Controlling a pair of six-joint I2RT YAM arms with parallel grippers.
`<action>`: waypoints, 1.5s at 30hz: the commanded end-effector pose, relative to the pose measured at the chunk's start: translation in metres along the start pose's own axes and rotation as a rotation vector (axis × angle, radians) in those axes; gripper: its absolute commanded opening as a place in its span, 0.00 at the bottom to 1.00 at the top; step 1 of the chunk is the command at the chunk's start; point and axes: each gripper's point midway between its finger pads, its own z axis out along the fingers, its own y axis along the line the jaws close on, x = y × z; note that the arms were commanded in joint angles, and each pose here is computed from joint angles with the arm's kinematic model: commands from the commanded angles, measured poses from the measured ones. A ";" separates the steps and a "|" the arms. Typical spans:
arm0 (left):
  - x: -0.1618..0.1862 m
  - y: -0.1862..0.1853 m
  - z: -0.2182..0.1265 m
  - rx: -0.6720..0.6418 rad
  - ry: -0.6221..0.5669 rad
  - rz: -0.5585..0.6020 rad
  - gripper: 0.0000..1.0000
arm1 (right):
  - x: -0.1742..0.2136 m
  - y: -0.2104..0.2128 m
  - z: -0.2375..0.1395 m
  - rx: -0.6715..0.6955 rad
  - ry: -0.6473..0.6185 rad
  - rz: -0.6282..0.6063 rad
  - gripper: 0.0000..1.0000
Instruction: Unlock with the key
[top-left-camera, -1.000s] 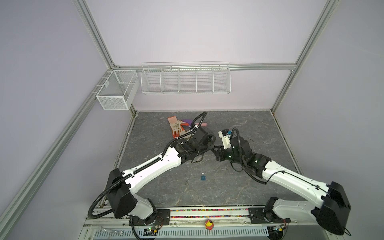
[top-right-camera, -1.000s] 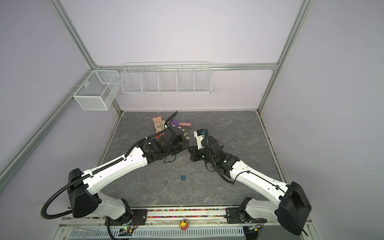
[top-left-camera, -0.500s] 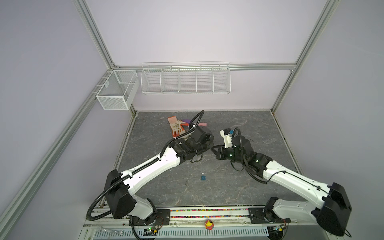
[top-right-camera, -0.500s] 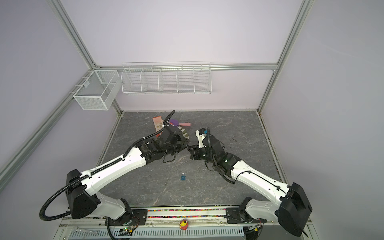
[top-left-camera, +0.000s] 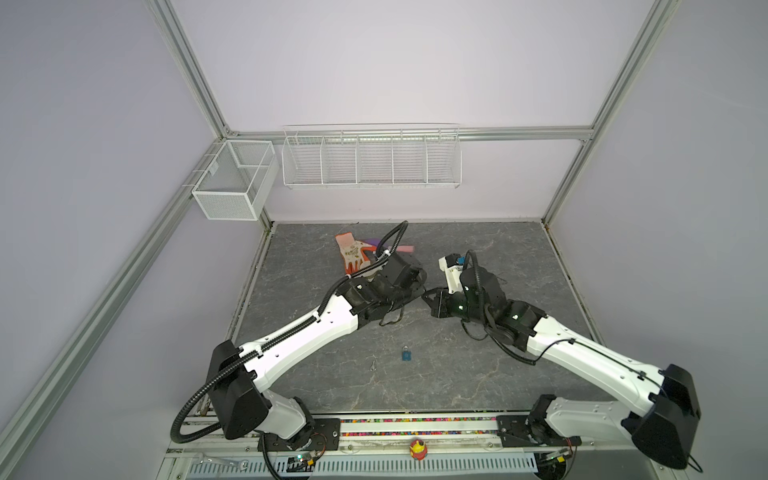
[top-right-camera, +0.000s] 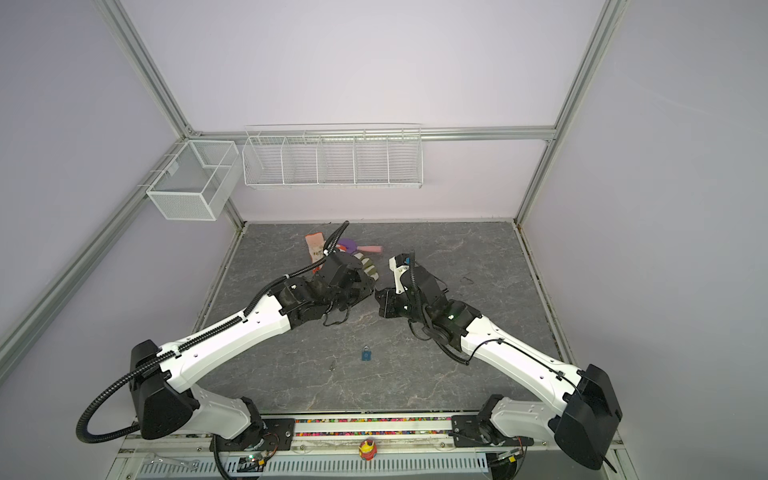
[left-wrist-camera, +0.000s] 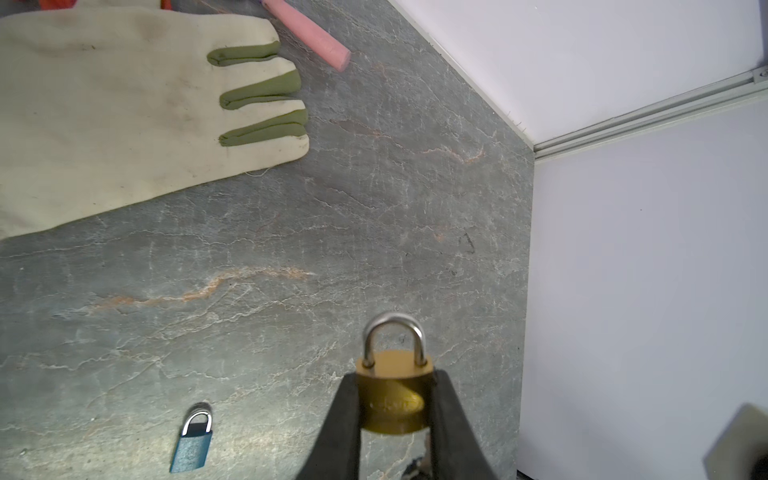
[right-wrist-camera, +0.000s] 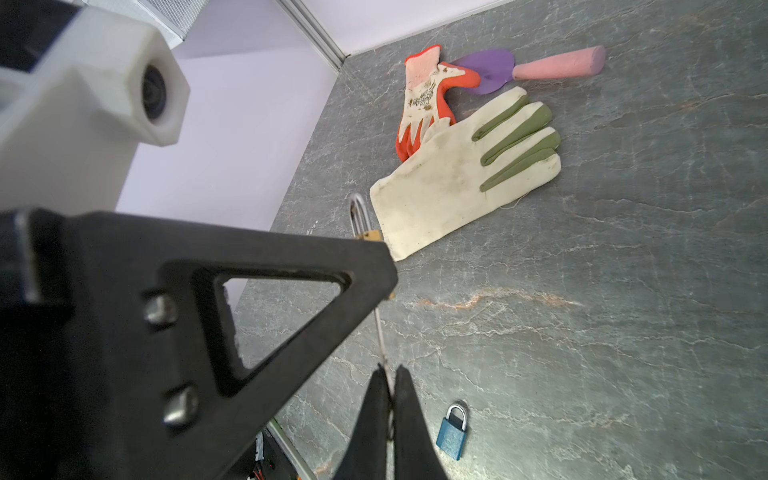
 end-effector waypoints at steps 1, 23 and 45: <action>-0.002 -0.006 -0.006 0.010 -0.005 0.017 0.00 | -0.006 0.007 0.004 -0.022 -0.027 -0.025 0.06; 0.000 -0.010 -0.005 0.025 0.010 0.005 0.00 | -0.025 0.023 0.002 -0.069 -0.087 -0.038 0.06; 0.008 0.004 0.007 -0.051 0.027 0.034 0.00 | -0.041 0.032 0.003 -0.096 -0.150 -0.057 0.06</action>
